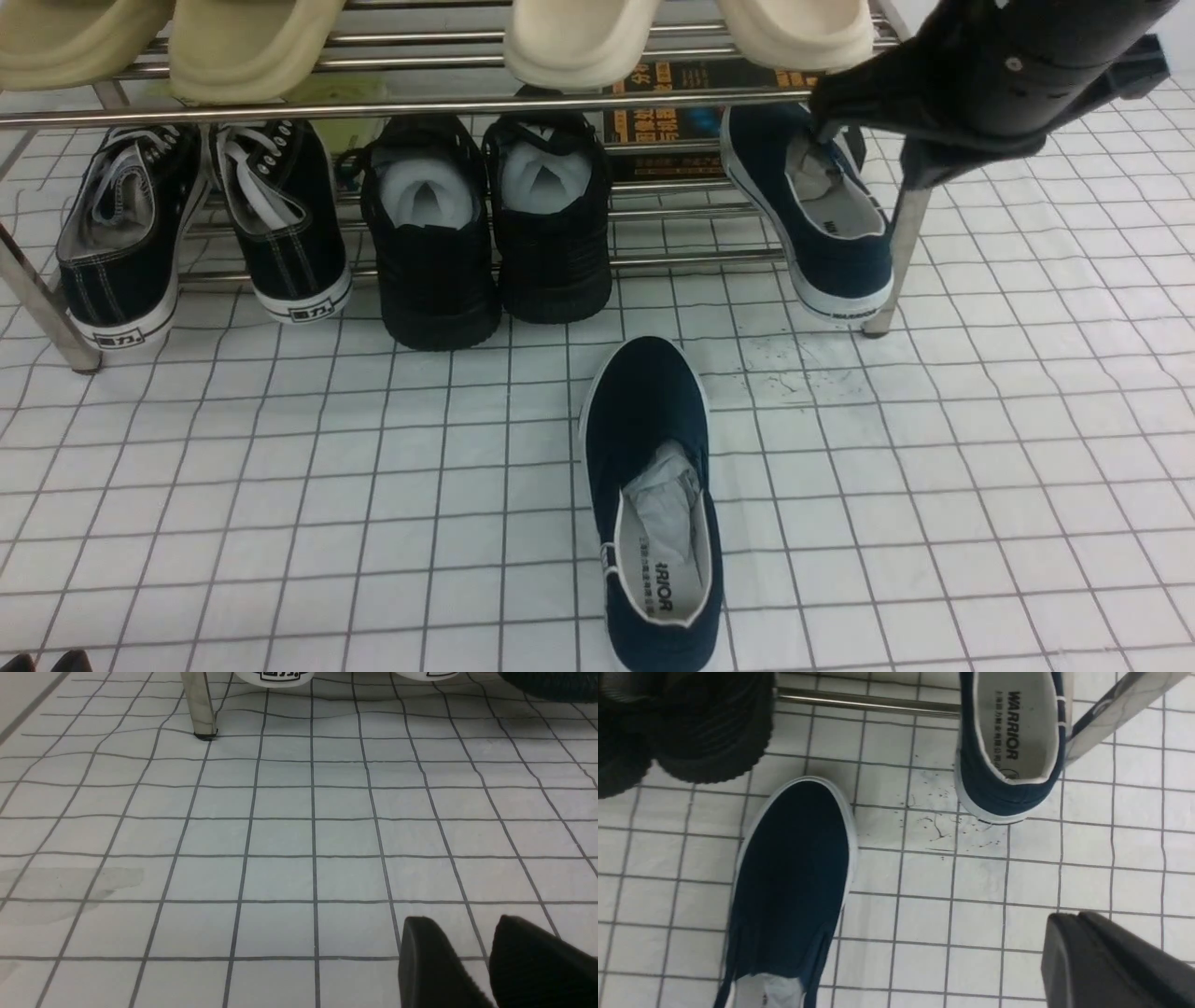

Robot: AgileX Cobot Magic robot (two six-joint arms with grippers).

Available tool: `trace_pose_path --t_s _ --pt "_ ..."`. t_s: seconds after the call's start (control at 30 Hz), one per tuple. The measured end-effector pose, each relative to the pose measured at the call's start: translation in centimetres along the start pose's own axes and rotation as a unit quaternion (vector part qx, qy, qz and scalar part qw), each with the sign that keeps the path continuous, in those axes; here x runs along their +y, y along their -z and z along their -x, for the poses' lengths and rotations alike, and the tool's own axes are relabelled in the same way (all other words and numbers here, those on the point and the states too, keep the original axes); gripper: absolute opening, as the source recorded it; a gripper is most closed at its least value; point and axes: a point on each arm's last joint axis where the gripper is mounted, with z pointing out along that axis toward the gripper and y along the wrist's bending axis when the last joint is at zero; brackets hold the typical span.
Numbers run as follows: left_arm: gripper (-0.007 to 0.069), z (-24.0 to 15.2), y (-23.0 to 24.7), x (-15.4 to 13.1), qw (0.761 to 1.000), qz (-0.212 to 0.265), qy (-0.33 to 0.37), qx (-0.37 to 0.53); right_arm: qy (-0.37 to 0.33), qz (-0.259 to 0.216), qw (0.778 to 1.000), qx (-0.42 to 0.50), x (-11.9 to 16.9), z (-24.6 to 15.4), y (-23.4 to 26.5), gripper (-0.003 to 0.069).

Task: Take the shoes off the shelf with your hand from the white checkered tablecloth.

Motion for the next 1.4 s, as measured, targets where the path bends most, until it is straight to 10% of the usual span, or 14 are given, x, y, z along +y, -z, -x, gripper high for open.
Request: trace_pose_path --t_s 0.33,0.6,0.8,1.0,1.4 --pt "0.0240 0.0 0.0 0.0 1.000 0.000 0.000 0.000 0.093 -0.002 0.995 -0.019 2.7 1.6 -10.4 0.0447" --pt "0.0240 0.0 0.0 0.0 1.000 0.000 0.000 0.000 0.126 -0.046 0.990 -0.042 2.1 2.3 -15.4 0.0507" --pt "0.0240 0.0 0.0 0.0 1.000 0.000 0.000 0.000 0.091 -0.061 0.993 -0.034 0.7 2.5 -18.1 0.0433" --pt "0.0240 0.0 0.0 0.0 1.000 0.000 0.000 0.000 0.085 -0.037 0.995 -0.020 1.4 2.1 -17.5 0.0027" --pt "0.0240 0.0 0.0 0.0 1.000 0.000 0.000 0.000 0.118 -0.023 0.991 0.056 3.7 -3.1 -4.6 0.0017"
